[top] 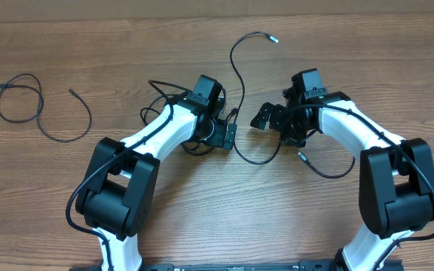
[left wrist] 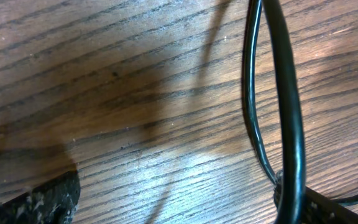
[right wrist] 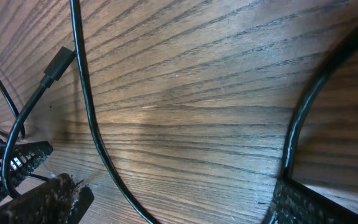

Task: Untangle cables

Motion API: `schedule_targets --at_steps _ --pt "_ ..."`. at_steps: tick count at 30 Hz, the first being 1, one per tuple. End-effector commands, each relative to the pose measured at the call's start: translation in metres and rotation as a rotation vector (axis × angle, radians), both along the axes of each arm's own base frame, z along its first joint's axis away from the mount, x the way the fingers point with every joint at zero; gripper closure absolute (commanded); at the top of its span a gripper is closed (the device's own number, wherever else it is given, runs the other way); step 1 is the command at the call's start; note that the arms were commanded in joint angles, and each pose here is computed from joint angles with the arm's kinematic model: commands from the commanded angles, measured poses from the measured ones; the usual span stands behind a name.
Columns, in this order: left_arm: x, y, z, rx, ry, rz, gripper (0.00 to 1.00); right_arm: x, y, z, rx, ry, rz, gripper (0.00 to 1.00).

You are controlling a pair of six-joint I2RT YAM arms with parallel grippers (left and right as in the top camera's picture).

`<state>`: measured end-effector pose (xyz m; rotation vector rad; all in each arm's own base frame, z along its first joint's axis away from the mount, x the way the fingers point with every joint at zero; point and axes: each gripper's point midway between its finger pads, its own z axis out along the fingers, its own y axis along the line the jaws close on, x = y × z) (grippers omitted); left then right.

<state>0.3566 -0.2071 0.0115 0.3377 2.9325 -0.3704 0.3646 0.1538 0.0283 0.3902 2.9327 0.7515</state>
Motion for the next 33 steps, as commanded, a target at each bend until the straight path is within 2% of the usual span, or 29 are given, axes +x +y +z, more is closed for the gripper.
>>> schedule_targets --at_steps 1,20,24,29,33 --pt "0.0 0.0 -0.004 0.01 0.003 0.005 0.0 0.004 -0.001 0.009 0.0 -0.033 -0.004 0.0" --pt "-0.001 0.003 0.002 0.017 0.004 -0.003 0.0 0.005 -0.001 0.01 0.001 -0.036 -0.003 0.0" --pt "0.011 0.01 0.027 0.052 -0.074 0.017 0.0 0.005 -0.001 0.01 0.001 -0.036 -0.004 0.0" --pt "0.024 0.007 0.057 0.021 -0.176 0.027 0.01 0.005 -0.001 0.01 0.001 -0.037 -0.004 0.0" --pt "0.027 0.004 0.058 0.002 -0.178 0.071 0.0 0.005 -0.001 0.01 0.001 -0.036 -0.004 0.0"
